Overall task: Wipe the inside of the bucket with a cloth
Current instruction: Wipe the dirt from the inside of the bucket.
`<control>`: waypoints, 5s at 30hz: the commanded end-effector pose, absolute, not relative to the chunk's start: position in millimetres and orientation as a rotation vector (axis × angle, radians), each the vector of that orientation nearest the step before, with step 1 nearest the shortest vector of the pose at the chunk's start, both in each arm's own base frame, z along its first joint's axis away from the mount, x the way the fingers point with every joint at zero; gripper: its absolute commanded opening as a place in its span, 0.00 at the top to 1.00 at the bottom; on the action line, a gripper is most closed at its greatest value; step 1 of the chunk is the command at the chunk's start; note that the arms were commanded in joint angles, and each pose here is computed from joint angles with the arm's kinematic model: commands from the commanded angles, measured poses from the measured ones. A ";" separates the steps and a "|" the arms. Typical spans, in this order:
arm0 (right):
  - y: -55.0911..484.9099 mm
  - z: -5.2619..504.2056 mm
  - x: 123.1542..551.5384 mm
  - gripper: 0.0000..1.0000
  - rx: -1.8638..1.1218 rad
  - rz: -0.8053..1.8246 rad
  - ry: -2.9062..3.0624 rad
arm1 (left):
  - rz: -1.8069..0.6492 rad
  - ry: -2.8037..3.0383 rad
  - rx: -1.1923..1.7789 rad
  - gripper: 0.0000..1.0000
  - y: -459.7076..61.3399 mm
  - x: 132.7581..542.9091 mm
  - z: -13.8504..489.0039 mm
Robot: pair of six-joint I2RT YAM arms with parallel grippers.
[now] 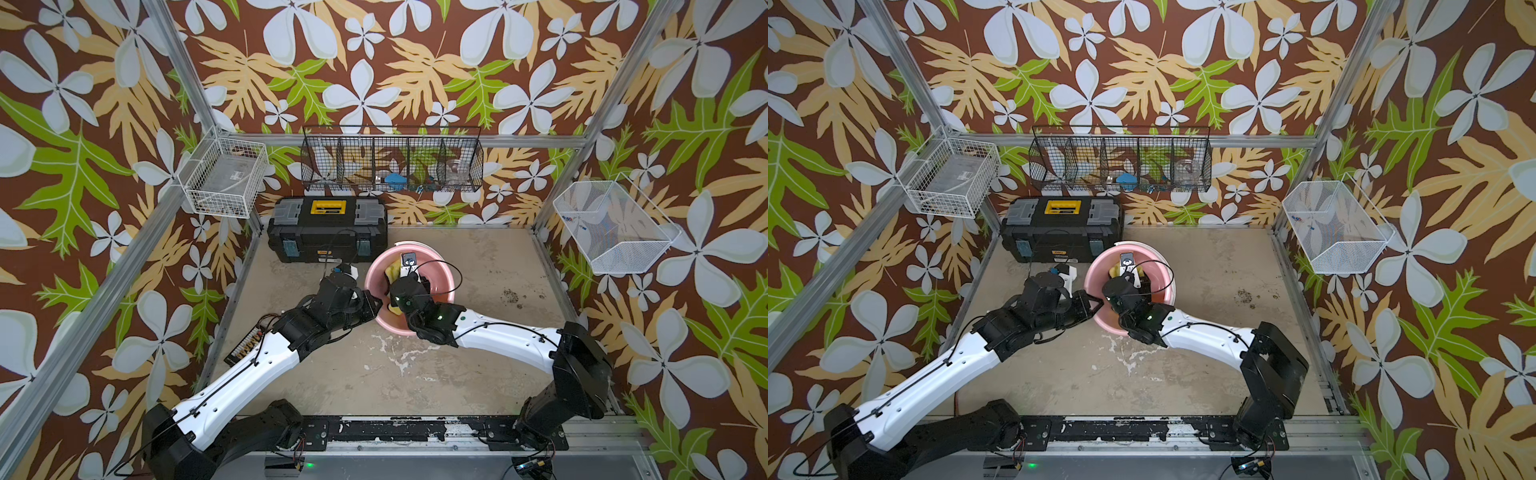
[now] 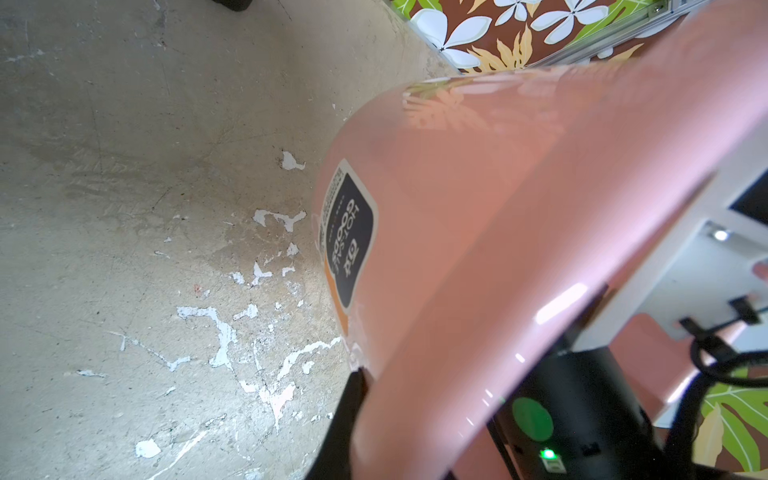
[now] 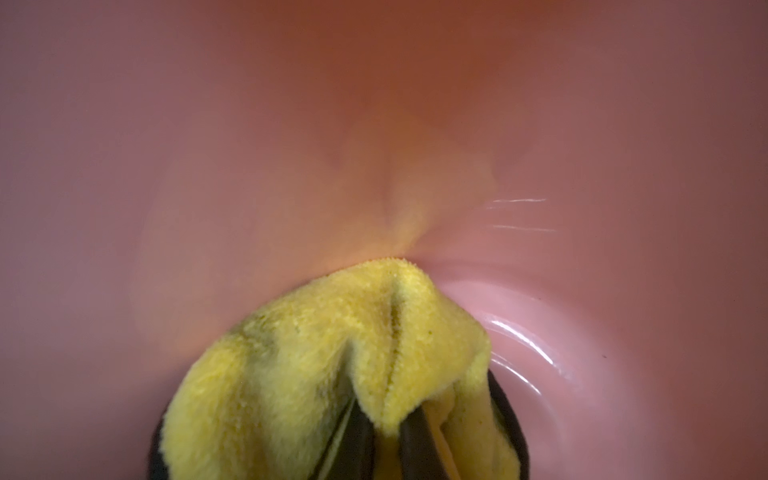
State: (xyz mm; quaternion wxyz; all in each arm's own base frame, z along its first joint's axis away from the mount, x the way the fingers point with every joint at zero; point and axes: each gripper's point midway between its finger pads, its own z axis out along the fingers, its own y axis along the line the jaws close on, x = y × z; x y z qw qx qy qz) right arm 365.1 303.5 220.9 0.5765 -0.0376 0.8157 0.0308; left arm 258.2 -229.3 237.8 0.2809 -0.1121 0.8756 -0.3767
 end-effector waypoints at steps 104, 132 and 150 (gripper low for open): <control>280.0 184.4 421.2 1.00 -0.012 -0.009 1.968 | -1.412 2.366 -0.299 1.00 -255.3 209.8 179.4; 322.6 139.1 344.9 1.00 -0.567 0.332 2.269 | -1.232 2.332 -0.259 1.00 -247.0 230.7 204.0; 284.7 204.9 279.6 1.00 -0.637 0.510 2.176 | -1.033 2.356 -0.216 1.00 -243.6 260.1 202.5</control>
